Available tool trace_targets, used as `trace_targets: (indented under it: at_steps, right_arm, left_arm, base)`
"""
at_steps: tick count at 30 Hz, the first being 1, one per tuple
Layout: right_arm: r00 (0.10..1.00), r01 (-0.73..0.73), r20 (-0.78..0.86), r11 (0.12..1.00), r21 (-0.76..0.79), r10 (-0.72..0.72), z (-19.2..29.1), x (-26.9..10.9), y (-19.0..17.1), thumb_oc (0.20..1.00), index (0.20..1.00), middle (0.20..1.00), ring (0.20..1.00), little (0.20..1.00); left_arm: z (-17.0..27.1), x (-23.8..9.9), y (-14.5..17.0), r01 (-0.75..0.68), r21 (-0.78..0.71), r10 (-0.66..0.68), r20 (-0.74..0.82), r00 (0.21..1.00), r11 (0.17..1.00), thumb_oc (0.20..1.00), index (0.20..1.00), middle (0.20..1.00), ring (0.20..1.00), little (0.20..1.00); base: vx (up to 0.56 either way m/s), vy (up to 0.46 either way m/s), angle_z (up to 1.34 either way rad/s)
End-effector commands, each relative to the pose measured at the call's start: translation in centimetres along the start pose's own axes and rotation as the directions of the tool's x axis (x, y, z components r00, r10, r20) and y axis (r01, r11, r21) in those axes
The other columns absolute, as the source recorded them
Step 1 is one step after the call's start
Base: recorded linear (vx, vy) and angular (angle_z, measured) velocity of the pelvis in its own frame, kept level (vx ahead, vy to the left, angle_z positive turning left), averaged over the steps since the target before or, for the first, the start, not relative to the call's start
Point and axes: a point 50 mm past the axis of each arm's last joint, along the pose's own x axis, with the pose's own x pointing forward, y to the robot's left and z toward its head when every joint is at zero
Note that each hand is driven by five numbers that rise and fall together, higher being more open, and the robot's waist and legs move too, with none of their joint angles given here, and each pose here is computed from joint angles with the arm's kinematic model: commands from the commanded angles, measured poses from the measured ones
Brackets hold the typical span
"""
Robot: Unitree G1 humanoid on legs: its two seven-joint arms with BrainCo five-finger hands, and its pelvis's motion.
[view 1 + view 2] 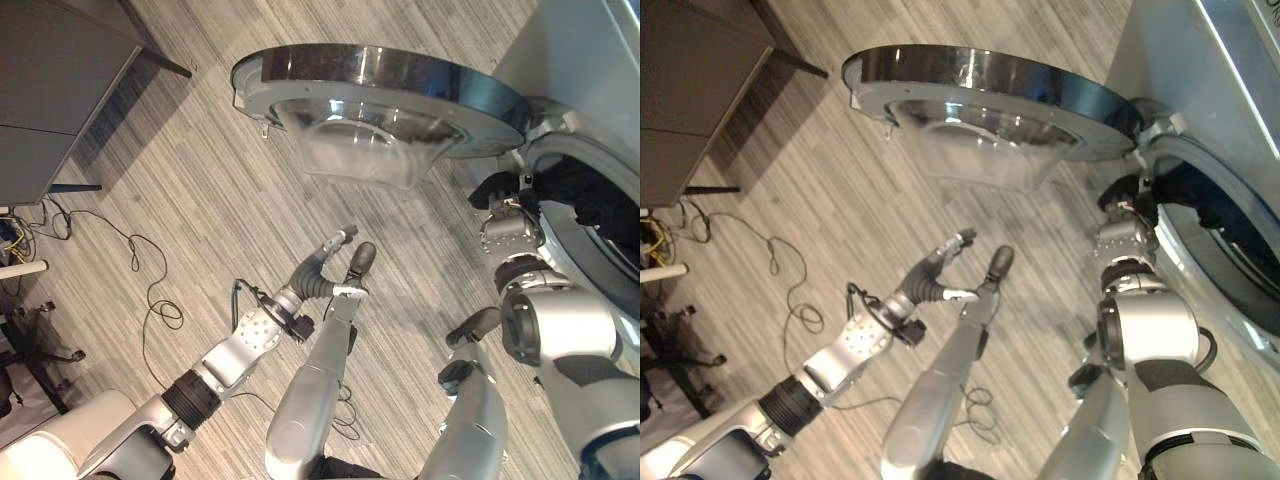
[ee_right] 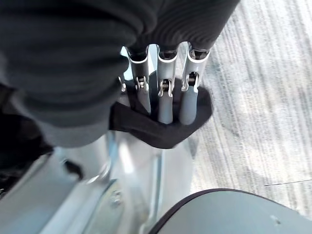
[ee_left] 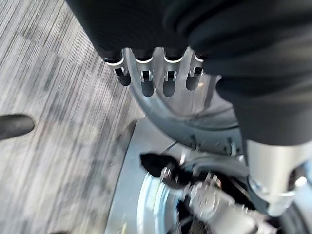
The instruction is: Grab the laundry basket,head to the washer,open it,put in the laundry and shut it.
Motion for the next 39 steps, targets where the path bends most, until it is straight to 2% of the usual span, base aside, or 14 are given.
trace_targets:
  at_steps: [1, 2, 3, 13, 14, 17, 19, 22, 24, 27, 30, 34, 36, 39]
  right_arm:
    - [0.989, -0.089, 0.115, 0.996, -0.022, 0.091, 4.7, 0.2, 2.2, 0.689, 0.689, 0.689, 0.689, 0.689]
    - [0.982, -0.081, 0.172, 0.997, -0.011, 0.082, 6.9, 0.3, 2.2, 0.47, 0.47, 0.47, 0.47, 0.47]
    - [0.981, -0.08, 0.175, 0.997, -0.011, 0.081, 7.1, 0.3, 2.3, 0.2, 0.2, 0.2, 0.2, 0.2]
    - [0.873, -0.047, 0.487, 0.999, 0.019, 0.032, 17.6, -1.1, 1.8, 0.2, 0.2, 0.2, 0.2, 0.2]
    - [0.809, -0.132, 0.584, 0.988, 0.075, 0.064, 20.6, -2.6, 3.1, 0.2, 0.2, 0.2, 0.2, 0.2]
    - [0.743, -0.22, 0.664, 0.968, 0.123, 0.085, 22.3, -4.0, 4.1, 0.2, 0.2, 0.2, 0.2, 0.2]
    - [0.621, -0.342, 0.774, 0.931, 0.129, 0.121, 24.9, -6.7, 5.9, 0.2, 0.2, 0.2, 0.2, 0.2]
    - [0.484, -0.451, 0.864, 0.886, 0.109, 0.14, 26.1, -9.7, 7.4, 0.2, 0.2, 0.2, 0.2, 0.2]
    - [0.442, -0.489, 0.888, 0.864, 0.122, 0.125, 25.7, -10.7, 7.5, 0.2, 0.2, 0.2, 0.2, 0.2]
    - [0.448, -0.452, 0.893, 0.872, 0.187, 0.04, 25.8, -10.6, 6.3, 0.2, 0.2, 0.2, 0.2, 0.2]
    - [0.456, -0.442, 0.889, 0.876, 0.192, 0.035, 25.6, -10.4, 6.1, 0.2, 0.2, 0.2, 0.2, 0.2]
    - [0.487, -0.317, 0.872, 0.941, 0.118, 0.054, 25.1, -9.0, 5.1, 0.2, 0.2, 0.2, 0.2, 0.2]
    - [0.545, -0.161, 0.838, 0.985, 0.066, 0.033, 24.1, -6.9, 3.1, 0.2, 0.2, 0.2, 0.2, 0.2]
    - [0.561, -0.089, 0.828, 0.995, 0.054, 0.005, 24.3, -6.2, 2.0, 0.2, 0.2, 0.2, 0.2, 0.2]
  left_arm:
    - [1.8, 0.3, -0.6, 0.036, -0.034, -0.033, 0.094, 0.995, 0.999, 1.0, 1.0, 1.0, 1.0, 1.0]
    - [1.6, 0.1, -0.5, 0.027, -0.032, -0.024, 0.087, 0.996, 0.999, 1.0, 1.0, 1.0, 1.0, 1.0]
    - [1.7, 0.1, -0.5, 0.029, -0.033, -0.026, 0.09, 0.996, 0.999, 1.0, 1.0, 1.0, 1.0, 1.0]
    - [1.3, -1.1, 2.0, -0.09, -0.007, 0.09, 0.077, 0.993, 0.996, 1.0, 1.0, 1.0, 1.0, 1.0]
    - [1.2, -1.4, 2.3, -0.107, -0.003, 0.107, 0.071, 0.992, 0.994, 1.0, 1.0, 1.0, 1.0, 1.0]
    - [1.1, -1.6, 2.6, -0.12, -0.01, 0.12, 0.064, 0.991, 0.993, 1.0, 1.0, 1.0, 1.0, 1.0]
    - [0.5, -2.0, 2.8, -0.131, -0.023, 0.132, 0.036, 0.991, 0.991, 1.0, 1.0, 1.0, 1.0, 1.0]
    - [0.1, -2.5, 3.1, -0.152, -0.031, 0.153, 0.017, 0.988, 0.988, 1.0, 1.0, 1.0, 1.0, 1.0]
    - [-0.3, -2.8, 3.2, -0.156, -0.037, 0.156, 0.001, 0.988, 0.987, 1.0, 1.0, 1.0, 1.0, 1.0]
    - [-0.7, -3.4, 3.6, -0.168, -0.024, 0.167, -0.019, 0.986, 0.986, 1.0, 1.0, 1.0, 1.0, 1.0]
    - [-0.8, -3.7, 3.7, -0.169, -0.021, 0.168, -0.028, 0.985, 0.985, 1.0, 1.0, 1.0, 1.0, 1.0]
    - [-1.0, -4.2, 4.2, -0.192, -0.006, 0.192, -0.035, 0.981, 0.981, 1.0, 1.0, 1.0, 1.0, 1.0]
    - [-1.1, -4.7, 5.0, -0.234, 0.002, 0.234, -0.035, 0.972, 0.972, 1.0, 1.0, 1.0, 1.0, 1.0]
    - [-1.0, -5.0, 5.3, -0.245, 0.011, 0.245, -0.031, 0.969, 0.97, 1.0, 1.0, 1.0, 1.0, 1.0]
  base:
    - [0.02, -0.015, 0.11]
    - [0.01, -0.007, 0.13]
    - [0.02, -0.022, 0.16]
    - [0.01, 0.015, 0.11]
    - [0.01, 0.033, -0.04]
    - [0.02, 0.027, -0.08]
    - [0.02, 0.002, -0.08]
    - [0.02, 0.006, -0.08]
    - [0.01, -0.013, -0.05]
    - [0.01, -0.028, -0.07]
    - [0.0, 0.004, -0.01]
    - [0.0, 0.007, -0.07]
    - [0.0, -0.015, -0.12]
    - [0.0, -0.015, -0.07]
